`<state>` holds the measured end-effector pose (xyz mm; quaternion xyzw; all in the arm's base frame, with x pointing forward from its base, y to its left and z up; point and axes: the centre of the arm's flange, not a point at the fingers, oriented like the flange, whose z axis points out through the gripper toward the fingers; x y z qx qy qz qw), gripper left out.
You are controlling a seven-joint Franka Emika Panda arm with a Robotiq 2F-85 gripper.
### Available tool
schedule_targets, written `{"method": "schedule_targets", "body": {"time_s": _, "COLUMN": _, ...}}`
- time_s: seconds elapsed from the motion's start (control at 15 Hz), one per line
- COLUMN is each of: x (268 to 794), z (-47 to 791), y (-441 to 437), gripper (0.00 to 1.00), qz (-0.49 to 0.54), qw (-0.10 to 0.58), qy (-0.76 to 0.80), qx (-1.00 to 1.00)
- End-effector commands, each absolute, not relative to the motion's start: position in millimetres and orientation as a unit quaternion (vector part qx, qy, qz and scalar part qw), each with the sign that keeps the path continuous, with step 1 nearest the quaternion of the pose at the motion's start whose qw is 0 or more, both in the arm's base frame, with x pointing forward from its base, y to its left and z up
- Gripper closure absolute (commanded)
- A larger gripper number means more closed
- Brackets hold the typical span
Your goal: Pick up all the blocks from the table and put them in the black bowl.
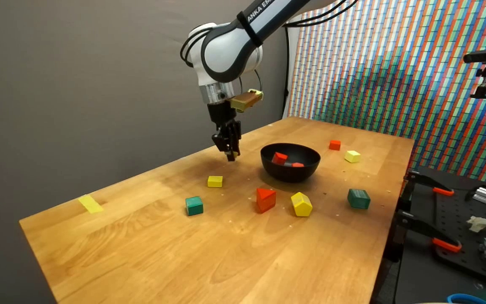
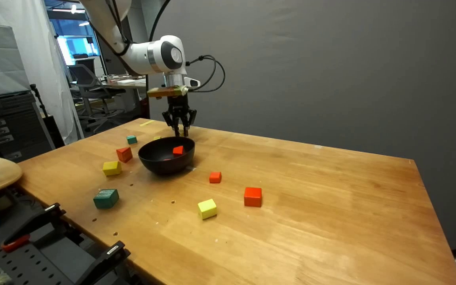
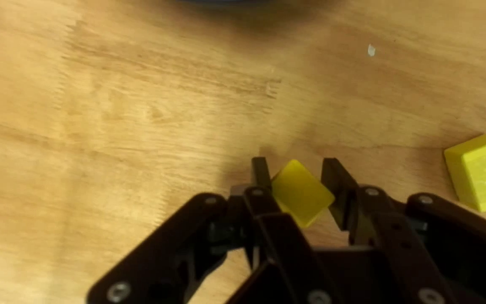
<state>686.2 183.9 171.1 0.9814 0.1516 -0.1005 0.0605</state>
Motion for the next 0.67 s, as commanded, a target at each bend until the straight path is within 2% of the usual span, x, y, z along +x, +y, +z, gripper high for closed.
{"method": "schedule_targets", "body": {"time_s": 0.0, "x": 640, "z": 243, "y": 154, "gripper": 0.86, "qz": -0.119, "qw": 0.073, "qy": 0.143, "qx": 0.980}}
{"method": "schedule_targets", "body": {"time_s": 0.27, "x": 598, "z": 274, "y": 107, "gripper": 0.86, "qz": -0.146, "qw": 0.047, "qy": 0.081, "qx": 0.985}}
{"method": "schedule_targets", "body": {"time_s": 0.6, "x": 558, "z": 251, "y": 70, "gripper": 0.85, "qz": -0.180, "qw": 0.001, "qy": 0.026, "qx": 0.983}}
